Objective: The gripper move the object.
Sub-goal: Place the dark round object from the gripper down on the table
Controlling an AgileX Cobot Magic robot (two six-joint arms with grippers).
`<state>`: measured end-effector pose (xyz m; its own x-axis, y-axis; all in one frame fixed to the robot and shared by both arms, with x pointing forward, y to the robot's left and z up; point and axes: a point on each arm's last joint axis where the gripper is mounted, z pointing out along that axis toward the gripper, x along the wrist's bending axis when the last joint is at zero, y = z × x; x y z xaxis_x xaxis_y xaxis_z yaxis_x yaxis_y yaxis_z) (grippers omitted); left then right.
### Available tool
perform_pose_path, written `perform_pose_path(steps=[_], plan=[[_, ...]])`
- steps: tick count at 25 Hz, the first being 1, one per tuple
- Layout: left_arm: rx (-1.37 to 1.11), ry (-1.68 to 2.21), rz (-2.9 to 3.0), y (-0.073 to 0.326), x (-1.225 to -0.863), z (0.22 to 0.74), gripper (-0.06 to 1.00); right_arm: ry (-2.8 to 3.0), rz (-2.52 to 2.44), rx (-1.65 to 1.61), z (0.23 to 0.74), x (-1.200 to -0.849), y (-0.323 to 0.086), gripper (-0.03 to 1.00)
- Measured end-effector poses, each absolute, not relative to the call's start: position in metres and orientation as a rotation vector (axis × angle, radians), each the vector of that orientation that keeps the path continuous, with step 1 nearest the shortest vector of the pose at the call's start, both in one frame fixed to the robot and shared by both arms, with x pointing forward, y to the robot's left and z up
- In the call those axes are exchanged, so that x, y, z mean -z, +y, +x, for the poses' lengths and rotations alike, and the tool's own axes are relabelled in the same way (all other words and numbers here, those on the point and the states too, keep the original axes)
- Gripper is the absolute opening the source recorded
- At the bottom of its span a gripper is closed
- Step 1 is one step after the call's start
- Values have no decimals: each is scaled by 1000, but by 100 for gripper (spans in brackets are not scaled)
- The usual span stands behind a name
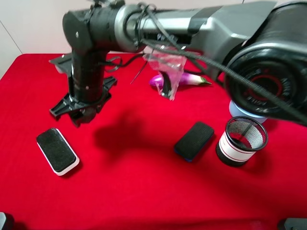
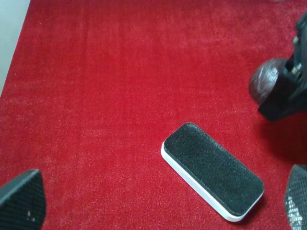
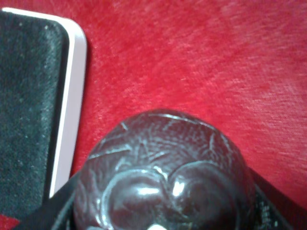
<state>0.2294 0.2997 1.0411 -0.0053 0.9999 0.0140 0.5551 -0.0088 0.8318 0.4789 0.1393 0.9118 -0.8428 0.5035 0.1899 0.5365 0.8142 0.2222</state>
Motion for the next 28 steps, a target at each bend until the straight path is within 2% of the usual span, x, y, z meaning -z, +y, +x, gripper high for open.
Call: perform_pose_path(steps=[12, 28], plan=[[-887, 1630, 1634, 300, -1041, 229, 99, -2876, -793, 347, 476, -876, 143, 44], [-887, 1630, 1634, 300, -1041, 229, 99, -2894, -787, 321, 478, -866, 142, 46]])
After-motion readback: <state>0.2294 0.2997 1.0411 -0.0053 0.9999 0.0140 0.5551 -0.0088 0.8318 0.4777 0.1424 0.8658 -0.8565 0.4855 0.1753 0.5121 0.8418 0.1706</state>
